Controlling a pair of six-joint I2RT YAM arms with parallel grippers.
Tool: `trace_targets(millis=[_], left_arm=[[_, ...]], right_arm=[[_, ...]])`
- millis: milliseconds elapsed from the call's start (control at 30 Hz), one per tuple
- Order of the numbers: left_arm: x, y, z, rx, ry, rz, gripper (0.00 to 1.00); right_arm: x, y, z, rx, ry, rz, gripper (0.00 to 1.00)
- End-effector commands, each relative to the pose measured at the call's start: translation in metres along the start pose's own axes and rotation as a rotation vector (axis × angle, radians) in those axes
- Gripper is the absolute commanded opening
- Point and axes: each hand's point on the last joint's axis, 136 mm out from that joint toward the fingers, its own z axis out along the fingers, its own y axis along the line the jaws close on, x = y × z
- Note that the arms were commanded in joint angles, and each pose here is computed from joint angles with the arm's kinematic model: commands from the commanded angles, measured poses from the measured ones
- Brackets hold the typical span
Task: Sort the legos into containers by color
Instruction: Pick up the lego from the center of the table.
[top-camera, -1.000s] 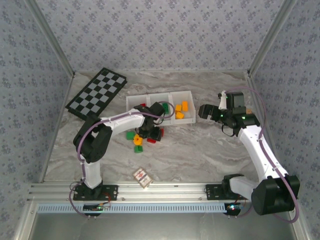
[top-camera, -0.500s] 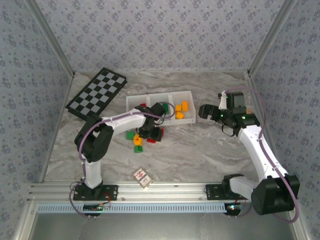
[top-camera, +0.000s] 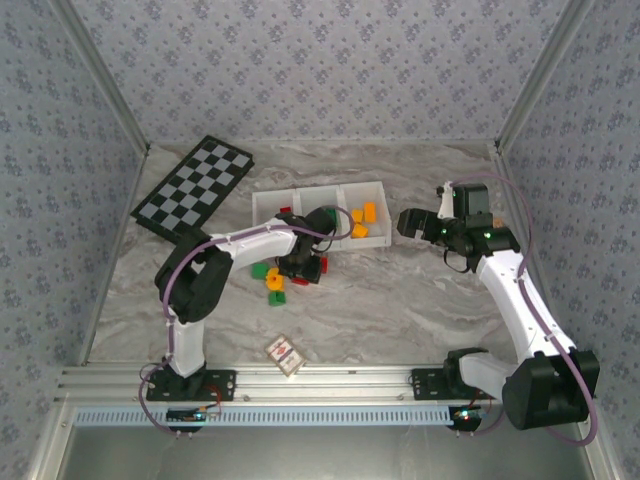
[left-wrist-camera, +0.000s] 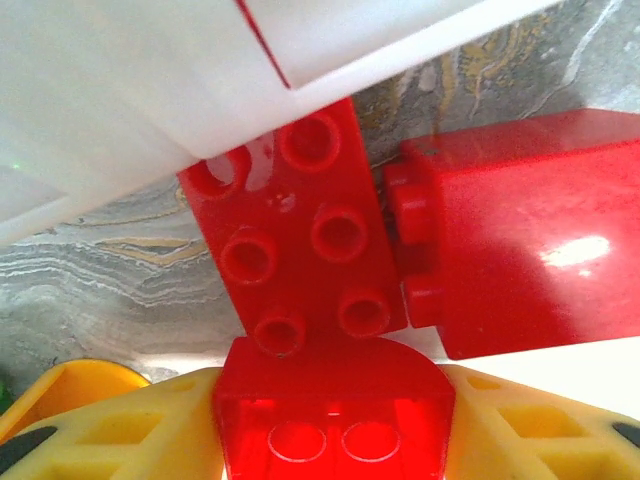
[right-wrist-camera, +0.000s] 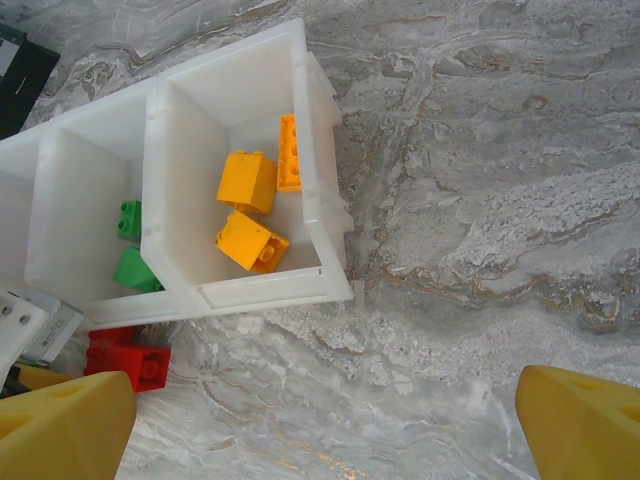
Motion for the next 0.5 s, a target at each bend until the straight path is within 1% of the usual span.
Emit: trace_targets(millis=[0, 100, 267, 467], left_arm=[[0.01, 0.008, 0.008, -0.059, 0.043, -0.007, 0.54], [0.009, 0.008, 0.009, -0.061, 0.044, -0.011, 0.53], [0.01, 0.008, 0.013, -0.065, 0.049, -0.014, 0.47], [0.006, 0.009, 0.0, -0.066, 0.015, -0.027, 0.42]], right_arm=[[0.004, -0.001, 0.003, -0.007, 0.017, 0.022, 1.0], [0.004, -0.002, 0.003, -0.007, 0.018, 0.021, 1.0], [0.005, -0.002, 0.003, -0.005, 0.018, 0.022, 1.0], [0.004, -0.002, 0.002, -0.005, 0.015, 0.022, 1.0]])
